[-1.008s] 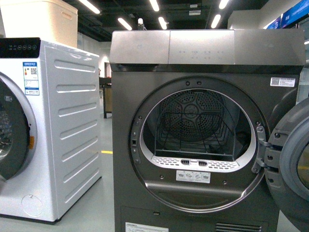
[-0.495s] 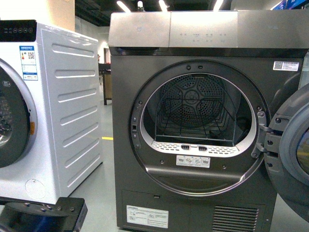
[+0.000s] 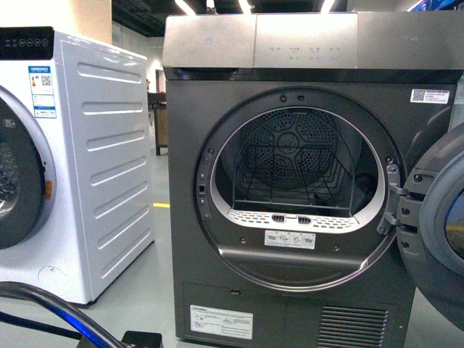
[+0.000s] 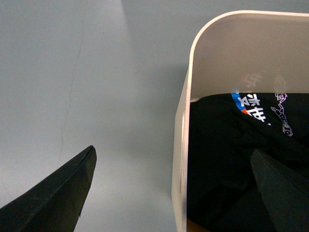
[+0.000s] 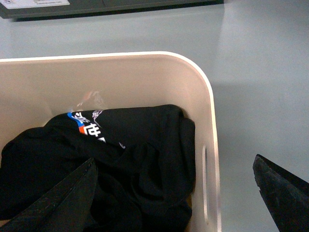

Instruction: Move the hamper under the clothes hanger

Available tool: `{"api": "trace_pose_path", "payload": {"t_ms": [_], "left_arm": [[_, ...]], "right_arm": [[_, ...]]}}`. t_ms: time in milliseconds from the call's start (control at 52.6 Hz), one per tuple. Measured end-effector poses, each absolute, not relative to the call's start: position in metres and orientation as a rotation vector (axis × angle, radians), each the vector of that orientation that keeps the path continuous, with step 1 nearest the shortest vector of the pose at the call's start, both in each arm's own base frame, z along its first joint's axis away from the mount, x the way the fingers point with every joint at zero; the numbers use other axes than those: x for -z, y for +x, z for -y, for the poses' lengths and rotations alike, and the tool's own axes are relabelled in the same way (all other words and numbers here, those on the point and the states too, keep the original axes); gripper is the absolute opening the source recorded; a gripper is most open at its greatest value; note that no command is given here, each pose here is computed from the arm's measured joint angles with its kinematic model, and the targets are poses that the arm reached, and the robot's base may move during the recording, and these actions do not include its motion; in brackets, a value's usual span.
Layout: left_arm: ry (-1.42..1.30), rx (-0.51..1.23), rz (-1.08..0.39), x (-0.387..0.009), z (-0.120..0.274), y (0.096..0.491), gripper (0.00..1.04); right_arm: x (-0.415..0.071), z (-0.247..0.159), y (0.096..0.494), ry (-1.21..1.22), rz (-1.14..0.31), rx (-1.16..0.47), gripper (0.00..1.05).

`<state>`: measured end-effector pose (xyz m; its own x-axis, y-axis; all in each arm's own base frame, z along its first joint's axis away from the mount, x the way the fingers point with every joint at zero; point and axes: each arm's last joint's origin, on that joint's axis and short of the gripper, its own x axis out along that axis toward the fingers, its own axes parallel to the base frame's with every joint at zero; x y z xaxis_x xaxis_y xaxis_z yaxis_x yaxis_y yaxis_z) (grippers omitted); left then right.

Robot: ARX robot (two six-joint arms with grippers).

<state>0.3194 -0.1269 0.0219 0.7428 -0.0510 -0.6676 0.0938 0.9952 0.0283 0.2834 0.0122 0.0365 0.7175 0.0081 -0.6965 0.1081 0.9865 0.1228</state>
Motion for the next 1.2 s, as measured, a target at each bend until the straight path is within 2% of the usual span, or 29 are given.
{"api": "trace_pose_path", "payload": {"t_ms": [856,1199], "left_arm": [[0.040,0.067,-0.809,0.009,0.131,0.320,0.98],[0.037,0.090,-0.818,0.015,0.135,0.320,0.98]], "right_arm": [[-0.006,-0.033,0.286,0.160,-0.820,0.031,0.97],[0.000,-0.031,0.288,0.145,-0.827,0.072,0.97]]}}
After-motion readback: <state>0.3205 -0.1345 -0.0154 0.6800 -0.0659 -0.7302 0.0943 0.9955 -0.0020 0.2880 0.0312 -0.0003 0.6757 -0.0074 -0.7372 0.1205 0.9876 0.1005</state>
